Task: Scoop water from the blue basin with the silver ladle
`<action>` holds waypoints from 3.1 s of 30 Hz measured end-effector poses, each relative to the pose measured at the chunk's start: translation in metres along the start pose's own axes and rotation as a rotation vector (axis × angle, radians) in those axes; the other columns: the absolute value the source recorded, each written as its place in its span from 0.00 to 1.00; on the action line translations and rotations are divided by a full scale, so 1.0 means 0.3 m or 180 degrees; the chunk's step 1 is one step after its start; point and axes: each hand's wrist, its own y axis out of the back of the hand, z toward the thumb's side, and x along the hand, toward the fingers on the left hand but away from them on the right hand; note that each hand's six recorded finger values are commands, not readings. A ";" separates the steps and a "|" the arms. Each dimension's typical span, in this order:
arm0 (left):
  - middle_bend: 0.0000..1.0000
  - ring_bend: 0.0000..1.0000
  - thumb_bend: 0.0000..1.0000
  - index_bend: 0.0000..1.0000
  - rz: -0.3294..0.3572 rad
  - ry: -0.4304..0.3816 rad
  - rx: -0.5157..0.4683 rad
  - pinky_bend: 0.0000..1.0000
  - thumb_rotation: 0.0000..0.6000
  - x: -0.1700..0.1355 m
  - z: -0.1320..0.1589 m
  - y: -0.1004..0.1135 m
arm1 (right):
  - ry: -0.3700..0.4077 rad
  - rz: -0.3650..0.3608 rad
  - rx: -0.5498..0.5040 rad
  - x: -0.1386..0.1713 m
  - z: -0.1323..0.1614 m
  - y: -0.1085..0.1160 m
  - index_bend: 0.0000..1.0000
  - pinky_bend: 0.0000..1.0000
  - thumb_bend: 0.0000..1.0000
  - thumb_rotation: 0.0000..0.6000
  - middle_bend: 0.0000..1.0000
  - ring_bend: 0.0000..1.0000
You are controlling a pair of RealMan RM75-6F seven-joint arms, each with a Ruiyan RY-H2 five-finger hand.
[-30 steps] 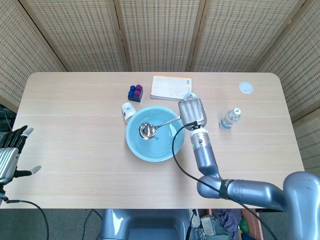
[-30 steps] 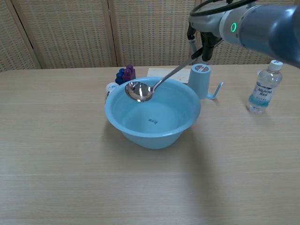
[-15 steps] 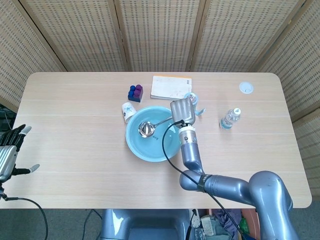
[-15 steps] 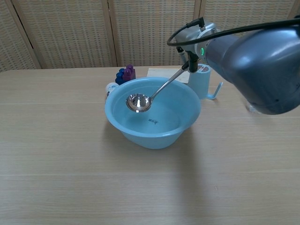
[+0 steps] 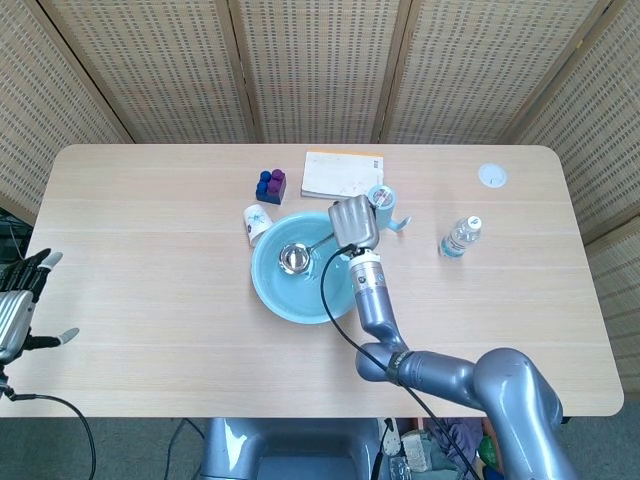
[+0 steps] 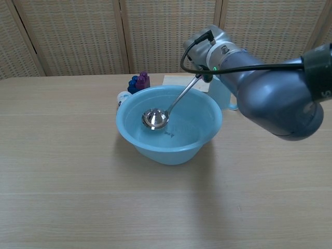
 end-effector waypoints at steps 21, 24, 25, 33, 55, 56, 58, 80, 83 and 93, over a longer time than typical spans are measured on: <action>0.00 0.00 0.00 0.00 -0.0002 0.0005 -0.0002 0.00 1.00 0.007 0.000 0.000 | 0.0327 -0.0265 0.0797 0.044 0.054 -0.058 0.79 1.00 0.79 1.00 0.98 1.00; 0.00 0.00 0.00 0.00 -0.0004 0.0002 0.0003 0.00 1.00 0.007 0.001 -0.001 | 0.0360 -0.0322 0.0936 0.054 0.056 -0.067 0.79 1.00 0.79 1.00 0.98 1.00; 0.00 0.00 0.00 0.00 -0.0003 0.0001 0.0004 0.00 1.00 0.007 0.002 -0.001 | 0.0368 -0.0334 0.0972 0.057 0.056 -0.069 0.79 1.00 0.79 1.00 0.98 1.00; 0.00 0.00 0.00 0.00 0.0000 -0.0003 0.0010 0.00 1.00 0.006 0.005 -0.001 | 0.0468 -0.0327 0.1223 0.097 0.060 -0.104 0.80 1.00 0.79 1.00 0.99 1.00; 0.00 0.00 0.00 0.00 0.0002 -0.0039 -0.0018 0.00 1.00 -0.001 0.013 0.004 | 0.0205 0.0738 0.0018 0.162 -0.050 -0.072 0.80 1.00 0.85 1.00 0.99 1.00; 0.00 0.00 0.00 0.00 -0.0001 -0.0039 -0.0019 0.00 1.00 0.000 0.013 0.004 | 0.0173 0.0739 -0.0045 0.156 -0.064 -0.058 0.80 1.00 0.85 1.00 0.99 1.00; 0.00 0.00 0.00 0.00 -0.0009 -0.0038 -0.0020 0.00 1.00 0.001 0.013 0.003 | 0.0146 0.0749 -0.0134 0.152 -0.073 -0.045 0.80 1.00 0.85 1.00 0.99 1.00; 0.00 0.00 0.00 0.00 -0.0020 -0.0038 -0.0037 0.00 1.00 0.004 0.012 0.008 | -0.0126 0.0930 -0.0983 0.115 -0.164 0.125 0.80 1.00 0.86 1.00 0.99 1.00; 0.00 0.00 0.00 0.00 -0.0016 -0.0039 -0.0043 0.00 1.00 0.003 0.011 0.010 | -0.0141 0.0909 -0.0968 0.116 -0.169 0.143 0.80 1.00 0.86 1.00 0.99 1.00; 0.00 0.00 0.00 0.00 -0.0012 -0.0038 -0.0052 0.00 1.00 0.004 0.007 0.014 | -0.0204 0.0819 -0.0878 0.116 -0.186 0.198 0.81 1.00 0.86 1.00 0.99 1.00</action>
